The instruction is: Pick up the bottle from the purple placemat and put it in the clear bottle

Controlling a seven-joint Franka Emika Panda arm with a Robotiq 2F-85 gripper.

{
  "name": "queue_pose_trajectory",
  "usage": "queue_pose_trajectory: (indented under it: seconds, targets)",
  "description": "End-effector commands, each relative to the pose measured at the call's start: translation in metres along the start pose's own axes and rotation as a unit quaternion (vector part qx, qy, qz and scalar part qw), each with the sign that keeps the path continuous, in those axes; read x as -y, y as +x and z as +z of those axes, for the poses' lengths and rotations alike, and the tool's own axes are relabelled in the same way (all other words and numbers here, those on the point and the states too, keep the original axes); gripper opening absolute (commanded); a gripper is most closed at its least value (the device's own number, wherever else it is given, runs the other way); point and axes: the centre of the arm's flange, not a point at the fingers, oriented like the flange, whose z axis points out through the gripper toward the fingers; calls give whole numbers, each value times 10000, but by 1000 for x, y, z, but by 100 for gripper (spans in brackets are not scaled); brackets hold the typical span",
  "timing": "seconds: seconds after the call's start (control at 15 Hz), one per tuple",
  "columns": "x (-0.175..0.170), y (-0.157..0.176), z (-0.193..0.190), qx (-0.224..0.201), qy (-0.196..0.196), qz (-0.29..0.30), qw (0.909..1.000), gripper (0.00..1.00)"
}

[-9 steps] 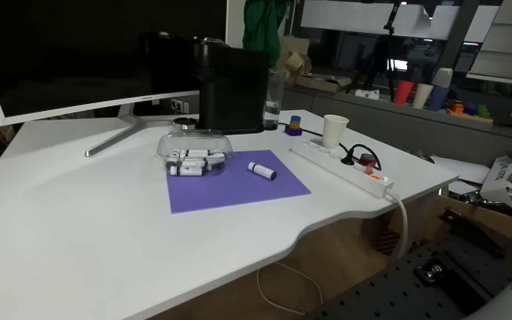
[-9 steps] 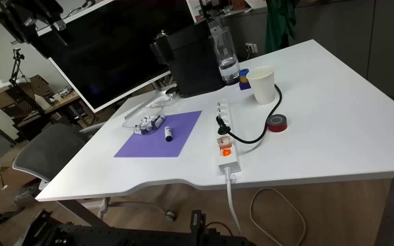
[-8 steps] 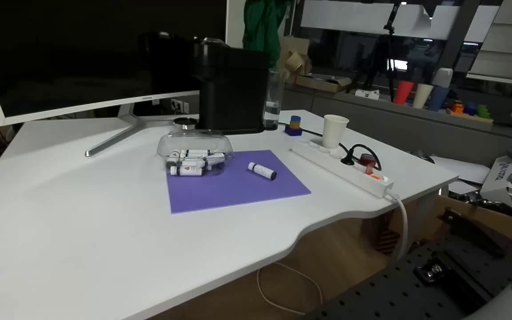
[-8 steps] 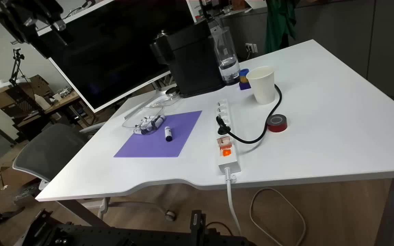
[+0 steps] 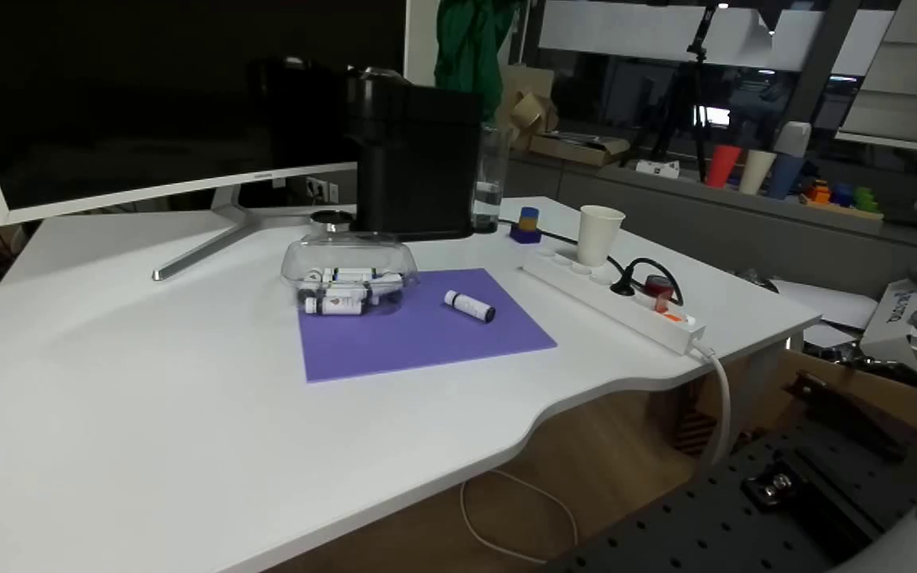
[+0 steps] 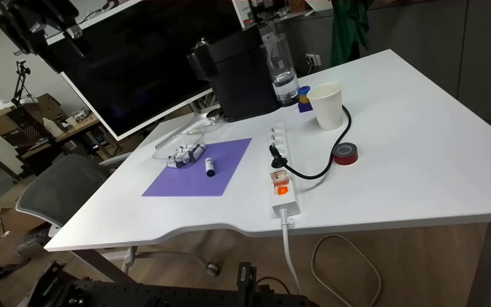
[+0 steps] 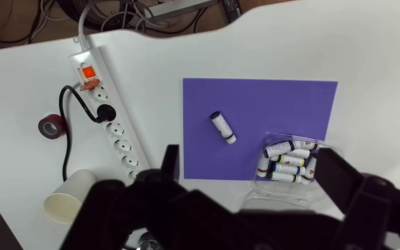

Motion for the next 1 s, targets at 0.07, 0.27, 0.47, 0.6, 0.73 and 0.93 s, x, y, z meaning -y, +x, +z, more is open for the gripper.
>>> queue_pose_trajectory:
  seconds: [0.07, 0.27, 0.47, 0.6, 0.73, 0.93]
  targets:
    - [0, 0, 0, 0, 0, 0, 10000, 100]
    - [-4, 16, 9, -195, -92, 198, 9996, 100]
    - [-5, 54, 41, -130, -131, -9, 9998, 100]
    - [-2, 78, 69, -26, -208, -345, 9992, 100]
    - [4, 100, 104, 183, -209, -918, 9954, 100]
    - [15, 125, 147, 315, -343, -1809, 9824, 100]
